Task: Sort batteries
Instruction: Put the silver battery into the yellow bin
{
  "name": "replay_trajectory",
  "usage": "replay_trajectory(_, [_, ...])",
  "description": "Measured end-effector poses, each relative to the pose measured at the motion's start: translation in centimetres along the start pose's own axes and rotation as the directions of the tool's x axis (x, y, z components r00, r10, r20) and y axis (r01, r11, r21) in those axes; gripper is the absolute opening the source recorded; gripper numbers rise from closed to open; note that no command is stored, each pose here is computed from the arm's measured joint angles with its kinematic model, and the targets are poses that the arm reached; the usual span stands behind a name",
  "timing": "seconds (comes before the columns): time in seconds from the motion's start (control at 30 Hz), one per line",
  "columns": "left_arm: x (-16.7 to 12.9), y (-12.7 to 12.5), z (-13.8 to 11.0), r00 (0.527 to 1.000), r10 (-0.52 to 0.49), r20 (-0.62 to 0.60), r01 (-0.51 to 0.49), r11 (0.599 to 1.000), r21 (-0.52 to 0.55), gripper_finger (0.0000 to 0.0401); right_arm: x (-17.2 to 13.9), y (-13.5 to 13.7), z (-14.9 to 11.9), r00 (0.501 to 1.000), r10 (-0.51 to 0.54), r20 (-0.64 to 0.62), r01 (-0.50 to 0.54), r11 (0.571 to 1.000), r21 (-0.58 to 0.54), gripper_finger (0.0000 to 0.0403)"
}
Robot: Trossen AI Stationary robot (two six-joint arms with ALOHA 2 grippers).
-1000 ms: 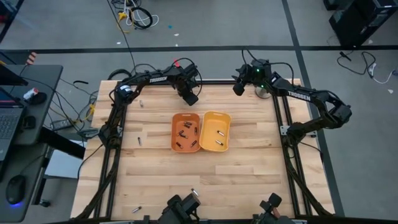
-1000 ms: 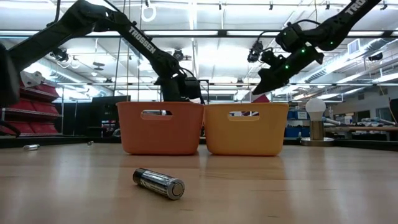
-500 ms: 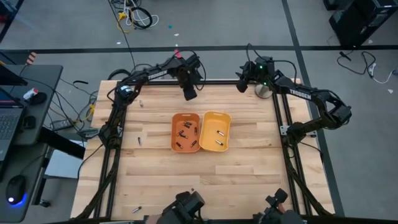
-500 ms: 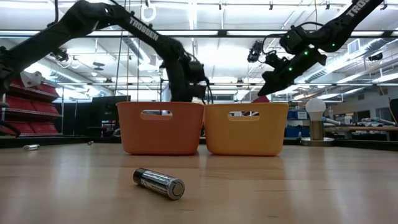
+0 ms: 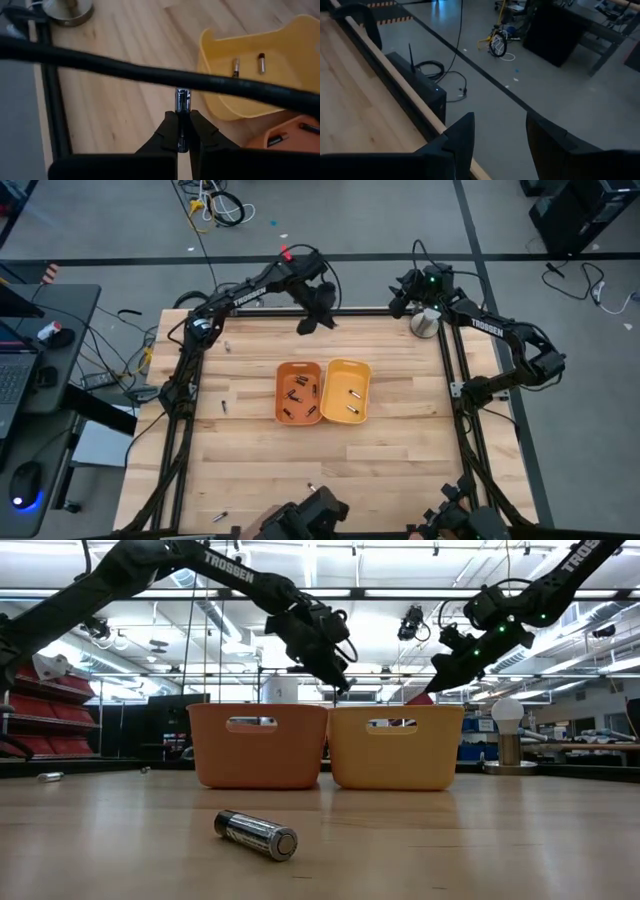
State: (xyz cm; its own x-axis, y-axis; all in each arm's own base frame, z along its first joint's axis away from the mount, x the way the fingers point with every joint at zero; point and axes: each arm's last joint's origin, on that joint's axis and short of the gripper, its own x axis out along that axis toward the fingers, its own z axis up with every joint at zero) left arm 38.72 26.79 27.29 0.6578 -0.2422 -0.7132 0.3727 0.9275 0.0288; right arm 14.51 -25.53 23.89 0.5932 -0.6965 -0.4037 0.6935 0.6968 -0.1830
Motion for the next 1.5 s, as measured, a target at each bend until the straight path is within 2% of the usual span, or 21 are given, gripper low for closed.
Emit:
replay_trajectory(0.2, [1.4,-1.8,1.3,0.996,-0.092,0.013,0.091,0.994,0.068,0.0003,0.0,0.1,0.0,1.000,0.001,-0.003,0.000,0.994,0.107,0.0164])
replay_trajectory(0.5, [3.7,-5.5,3.6,0.966,-0.257,0.015,0.246,0.939,0.241,0.0003,0.2,1.4,0.3,0.999,0.043,-0.002,-0.041,0.959,0.281,0.0164])
replay_trajectory(0.63, [5.3,-7.1,4.4,0.953,-0.303,-0.002,0.293,0.918,0.267,0.0003,0.3,3.2,0.4,0.987,0.160,-0.010,-0.150,0.940,0.307,0.0164])
replay_trajectory(0.7, [6.6,-8.1,4.2,0.943,-0.332,-0.019,0.325,0.907,0.267,0.0003,0.4,4.3,0.5,0.972,0.236,-0.015,-0.221,0.930,0.292,0.0164])
replay_trajectory(0.8, [8.7,-9.2,3.8,0.936,-0.352,-0.028,0.346,0.899,0.269,0.0003,0.4,5.9,0.4,0.955,0.293,-0.044,-0.271,0.923,0.274,0.0164])
replay_trajectory(0.93, [10.8,-9.8,3.7,0.958,-0.283,-0.043,0.287,0.943,0.170,0.0006,0.3,7.1,0.0,0.945,0.309,-0.110,-0.272,0.925,0.264,0.0164])
replay_trajectory(1.0, [11.2,-9.9,3.7,0.972,-0.219,-0.089,0.229,0.967,0.111,0.0013,0.2,7.6,-0.2,0.937,0.316,-0.146,-0.274,0.928,0.253,0.0164])
replay_trajectory(1.1, [11.5,-10.3,3.7,0.973,-0.157,-0.167,0.170,0.983,0.063,0.0034,0.0,8.0,-0.6,0.928,0.316,-0.197,-0.263,0.931,0.254,0.0164])
replay_trajectory(1.33, [12.3,-11.6,4.4,0.967,-0.098,-0.234,0.106,0.994,0.021,0.0120,-0.2,8.8,-1.3,0.913,0.290,-0.288,-0.224,0.944,0.242,0.0164])
replay_trajectory(1.5, [12.2,-11.8,4.3,0.948,-0.002,-0.318,-0.022,0.997,-0.072,0.0165,-0.3,9.5,-1.2,0.916,0.269,-0.296,-0.210,0.953,0.217,0.0164])
